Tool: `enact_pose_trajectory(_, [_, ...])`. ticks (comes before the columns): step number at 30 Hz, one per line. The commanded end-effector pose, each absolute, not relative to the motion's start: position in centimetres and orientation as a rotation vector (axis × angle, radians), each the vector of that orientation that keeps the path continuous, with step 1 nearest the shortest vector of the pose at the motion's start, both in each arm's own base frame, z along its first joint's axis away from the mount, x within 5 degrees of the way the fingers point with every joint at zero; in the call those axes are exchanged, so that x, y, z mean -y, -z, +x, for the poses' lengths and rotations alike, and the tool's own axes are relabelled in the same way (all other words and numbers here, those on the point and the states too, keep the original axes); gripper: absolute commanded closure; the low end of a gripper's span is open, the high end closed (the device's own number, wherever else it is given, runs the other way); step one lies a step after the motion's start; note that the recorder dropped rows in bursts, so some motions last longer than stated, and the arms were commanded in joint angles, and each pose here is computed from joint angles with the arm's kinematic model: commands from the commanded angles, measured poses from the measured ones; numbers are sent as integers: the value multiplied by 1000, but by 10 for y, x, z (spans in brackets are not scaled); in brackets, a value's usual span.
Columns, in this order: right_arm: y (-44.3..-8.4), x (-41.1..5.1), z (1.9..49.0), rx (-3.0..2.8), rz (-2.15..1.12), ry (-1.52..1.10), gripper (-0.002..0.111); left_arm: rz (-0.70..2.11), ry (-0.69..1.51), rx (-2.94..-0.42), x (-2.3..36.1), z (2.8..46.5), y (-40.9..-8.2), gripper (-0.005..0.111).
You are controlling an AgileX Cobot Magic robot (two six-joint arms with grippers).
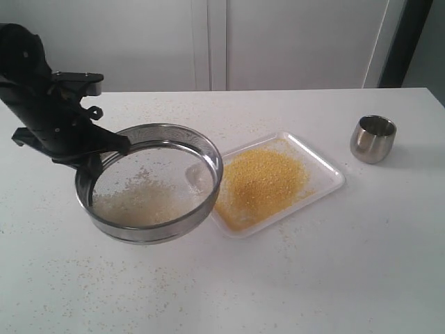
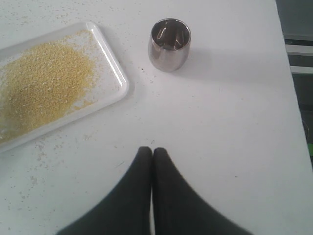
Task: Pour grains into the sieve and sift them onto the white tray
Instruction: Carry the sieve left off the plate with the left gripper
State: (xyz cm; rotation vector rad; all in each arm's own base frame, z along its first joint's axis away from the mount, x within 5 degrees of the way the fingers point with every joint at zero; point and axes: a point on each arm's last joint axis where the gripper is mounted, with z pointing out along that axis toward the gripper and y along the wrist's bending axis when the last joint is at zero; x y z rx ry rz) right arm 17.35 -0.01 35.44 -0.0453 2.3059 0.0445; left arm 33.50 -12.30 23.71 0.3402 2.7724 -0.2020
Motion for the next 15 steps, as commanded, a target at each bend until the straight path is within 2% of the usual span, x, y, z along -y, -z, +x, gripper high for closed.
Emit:
enact_pose_trajectory(1, [-355, 2, 173, -2294, -33, -35, 108, 200, 235, -2786, 104, 333, -230, 107])
enact_pose_trajectory(15, [-355, 2, 173, -2294, -33, -35, 108, -106, 279, -2722, 62, 335, -199, 107])
